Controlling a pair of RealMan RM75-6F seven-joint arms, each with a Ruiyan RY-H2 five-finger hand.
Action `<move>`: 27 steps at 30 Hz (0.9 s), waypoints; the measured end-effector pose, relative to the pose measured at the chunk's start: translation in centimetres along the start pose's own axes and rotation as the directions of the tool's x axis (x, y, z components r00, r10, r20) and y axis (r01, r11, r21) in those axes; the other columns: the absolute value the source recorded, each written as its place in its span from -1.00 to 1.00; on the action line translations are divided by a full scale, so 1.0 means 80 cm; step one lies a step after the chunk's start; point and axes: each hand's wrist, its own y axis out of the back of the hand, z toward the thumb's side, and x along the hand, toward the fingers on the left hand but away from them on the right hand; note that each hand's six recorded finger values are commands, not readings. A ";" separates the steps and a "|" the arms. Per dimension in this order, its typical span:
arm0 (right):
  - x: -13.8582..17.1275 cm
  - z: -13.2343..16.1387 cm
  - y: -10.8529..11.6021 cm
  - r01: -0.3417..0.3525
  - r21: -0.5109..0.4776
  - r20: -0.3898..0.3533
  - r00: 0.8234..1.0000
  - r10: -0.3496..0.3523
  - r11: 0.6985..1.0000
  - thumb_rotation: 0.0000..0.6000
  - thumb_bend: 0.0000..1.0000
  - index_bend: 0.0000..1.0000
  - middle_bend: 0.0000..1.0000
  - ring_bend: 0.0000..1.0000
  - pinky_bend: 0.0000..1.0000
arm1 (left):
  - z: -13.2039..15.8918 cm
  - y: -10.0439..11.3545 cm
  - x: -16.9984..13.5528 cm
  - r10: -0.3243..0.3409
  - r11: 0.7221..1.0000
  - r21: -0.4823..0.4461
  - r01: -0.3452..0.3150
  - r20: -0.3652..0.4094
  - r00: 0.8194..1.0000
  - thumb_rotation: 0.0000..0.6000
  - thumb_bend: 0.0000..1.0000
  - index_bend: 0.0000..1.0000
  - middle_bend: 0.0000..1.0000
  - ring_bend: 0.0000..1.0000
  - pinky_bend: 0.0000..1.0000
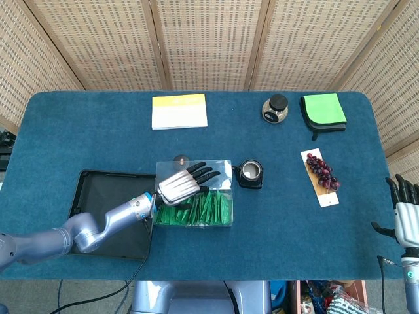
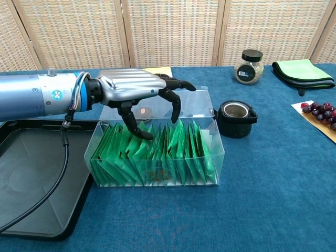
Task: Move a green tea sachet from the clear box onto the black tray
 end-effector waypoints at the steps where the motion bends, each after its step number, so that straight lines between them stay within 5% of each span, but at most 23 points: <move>1: 0.000 0.000 0.000 0.000 0.000 0.000 1.000 0.000 1.000 1.00 -1.00 -1.00 -1.00 -1.00 -1.00 | 0.000 -0.001 0.000 -0.002 1.000 0.000 0.002 -0.001 1.000 1.00 -0.43 -0.17 -1.00 -1.00 -1.00; 14: -0.001 0.000 -0.003 -0.008 0.003 0.002 1.000 0.008 1.000 1.00 -1.00 -1.00 -1.00 -1.00 -1.00 | 0.000 -0.015 0.004 -0.020 1.000 0.005 0.020 -0.005 1.000 1.00 -0.16 -0.09 -1.00 -1.00 -1.00; 27: -0.001 0.000 -0.001 -0.005 -0.001 0.000 1.000 0.005 1.000 1.00 -1.00 -1.00 -1.00 -1.00 -1.00 | 0.004 -0.020 0.005 -0.020 1.000 0.015 0.020 -0.002 1.000 1.00 -0.10 0.18 -1.00 -1.00 -1.00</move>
